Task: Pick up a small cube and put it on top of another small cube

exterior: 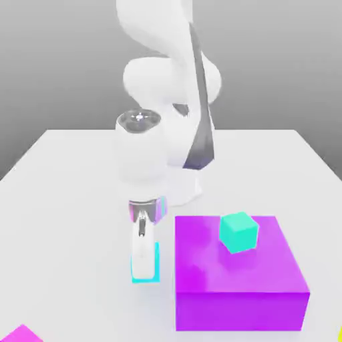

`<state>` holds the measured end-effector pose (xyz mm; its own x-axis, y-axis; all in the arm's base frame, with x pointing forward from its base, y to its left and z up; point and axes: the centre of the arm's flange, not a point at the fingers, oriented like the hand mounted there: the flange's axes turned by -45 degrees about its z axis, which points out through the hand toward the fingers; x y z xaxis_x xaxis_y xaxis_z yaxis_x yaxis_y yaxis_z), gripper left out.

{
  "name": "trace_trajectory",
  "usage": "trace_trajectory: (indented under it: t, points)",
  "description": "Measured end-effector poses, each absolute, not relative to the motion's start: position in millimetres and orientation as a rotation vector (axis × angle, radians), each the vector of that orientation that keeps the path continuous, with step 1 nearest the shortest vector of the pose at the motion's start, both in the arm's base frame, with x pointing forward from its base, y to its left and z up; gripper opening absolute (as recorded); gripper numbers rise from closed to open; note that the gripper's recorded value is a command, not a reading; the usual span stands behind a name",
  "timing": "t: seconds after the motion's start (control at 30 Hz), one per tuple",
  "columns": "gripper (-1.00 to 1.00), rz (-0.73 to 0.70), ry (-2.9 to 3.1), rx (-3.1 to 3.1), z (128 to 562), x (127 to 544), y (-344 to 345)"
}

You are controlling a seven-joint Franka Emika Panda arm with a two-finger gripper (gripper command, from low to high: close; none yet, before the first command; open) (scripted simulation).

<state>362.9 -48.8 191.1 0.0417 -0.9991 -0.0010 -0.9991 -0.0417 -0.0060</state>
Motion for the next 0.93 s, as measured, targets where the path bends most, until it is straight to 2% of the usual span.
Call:
trace_trajectory:
  t: [0.2, 0.37, 0.47, 0.63, 0.7, 0.83, 0.87, 0.93]
  points:
    - [-1.0, 0.042, 2.118, -2.329, 219.4, 383.0, -23.8]
    - [-1.0, 0.061, 2.046, -2.377, 272.8, 392.6, 22.0]
    - [-1.0, 0.071, 1.944, -2.446, 308.9, 386.9, 66.4]
    - [-1.0, 0.014, 1.793, -2.584, 350.1, 354.1, 128.4]
    - [-1.0, 0.001, 1.8, -2.575, 341.9, 349.6, 130.0]
    - [-1.0, -0.002, 1.802, -2.573, 299.1, 348.4, 130.5]
    - [1.0, -0.002, 1.802, -2.573, 291.0, 347.6, 130.6]
    - [1.0, -0.002, 1.802, -2.573, 291.0, 347.6, 130.6]
